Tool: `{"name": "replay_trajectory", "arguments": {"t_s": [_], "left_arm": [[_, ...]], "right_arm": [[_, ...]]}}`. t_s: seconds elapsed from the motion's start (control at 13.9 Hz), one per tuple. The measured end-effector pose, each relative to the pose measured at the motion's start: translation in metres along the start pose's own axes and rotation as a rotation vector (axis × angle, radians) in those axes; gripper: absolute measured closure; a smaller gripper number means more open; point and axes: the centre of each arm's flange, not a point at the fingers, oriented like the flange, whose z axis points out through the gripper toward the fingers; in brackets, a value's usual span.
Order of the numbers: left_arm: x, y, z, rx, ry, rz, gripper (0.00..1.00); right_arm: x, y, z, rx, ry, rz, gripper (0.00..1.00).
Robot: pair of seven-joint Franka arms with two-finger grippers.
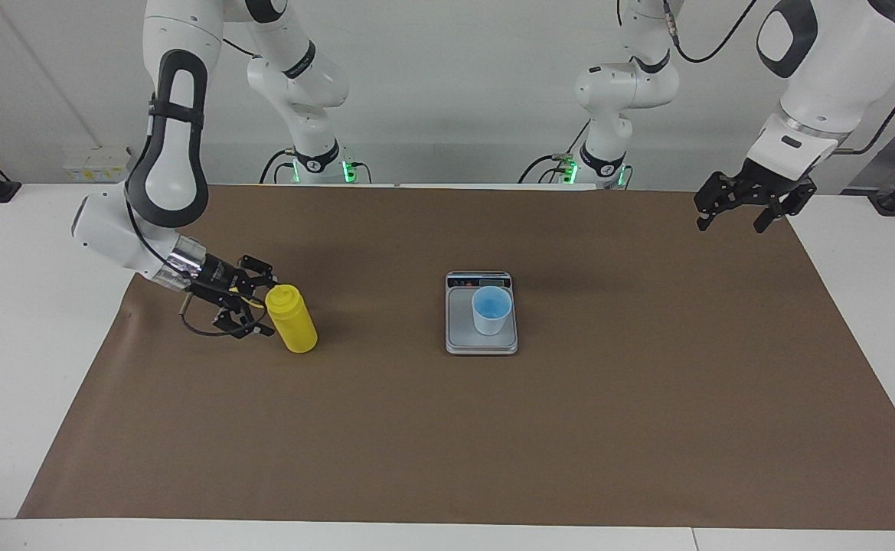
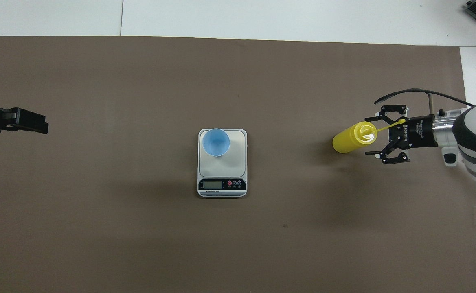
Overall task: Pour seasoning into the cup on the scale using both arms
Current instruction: 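Open the right gripper and draw it back from the bottle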
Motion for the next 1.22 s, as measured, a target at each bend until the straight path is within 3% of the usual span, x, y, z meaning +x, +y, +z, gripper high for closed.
{"name": "replay_trajectory", "arguments": {"t_s": [0.43,0.79,1.22], "left_arm": [[0.000,0.000,0.000,0.000,0.000,0.000,0.00],[0.000,0.000,0.000,0.000,0.000,0.000,0.00],[0.000,0.000,0.000,0.000,0.000,0.000,0.00]], "right_arm": [[-0.031,0.006,-0.037,-0.120,0.279,-0.427,0.00],[-0.049,0.006,-0.061,-0.181,0.364,-0.771,0.00],[-0.090,0.012,-0.090,-0.211,0.400,-1.158,0.00]]}}
